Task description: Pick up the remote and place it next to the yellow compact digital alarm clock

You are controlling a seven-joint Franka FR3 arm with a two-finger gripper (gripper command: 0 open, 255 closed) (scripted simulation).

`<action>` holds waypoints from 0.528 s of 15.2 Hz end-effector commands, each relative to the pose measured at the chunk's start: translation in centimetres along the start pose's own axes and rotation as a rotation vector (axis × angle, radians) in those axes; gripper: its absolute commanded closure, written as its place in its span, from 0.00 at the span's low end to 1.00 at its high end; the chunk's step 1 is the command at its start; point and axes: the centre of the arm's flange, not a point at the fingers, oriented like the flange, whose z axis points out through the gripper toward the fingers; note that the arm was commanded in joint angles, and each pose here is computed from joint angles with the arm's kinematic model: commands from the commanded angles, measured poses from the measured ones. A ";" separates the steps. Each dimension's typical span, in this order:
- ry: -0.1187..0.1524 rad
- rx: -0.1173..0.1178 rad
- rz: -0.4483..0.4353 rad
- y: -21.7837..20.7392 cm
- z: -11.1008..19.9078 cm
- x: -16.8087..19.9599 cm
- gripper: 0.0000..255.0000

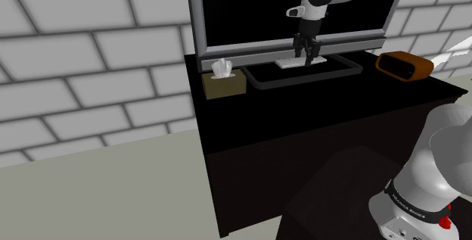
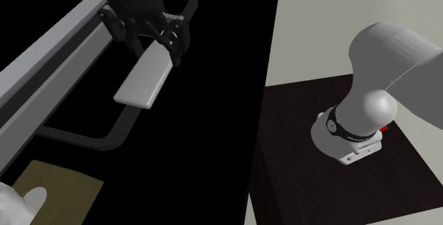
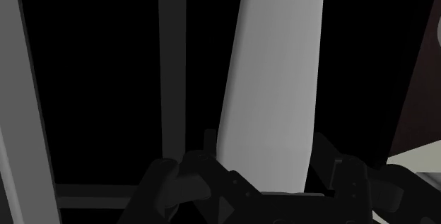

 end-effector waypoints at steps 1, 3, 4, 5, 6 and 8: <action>0.000 0.000 0.000 0.0 -1.1 0.1 1.00; 0.000 0.000 0.000 0.0 -2.2 0.1 1.00; 0.000 0.000 0.000 0.0 -2.7 0.1 1.00; 0.000 0.000 0.000 0.0 -2.7 0.1 1.00; 0.000 0.000 0.000 -0.4 -2.7 -1.2 1.00; 0.000 0.000 0.000 -1.1 -2.8 -3.7 1.00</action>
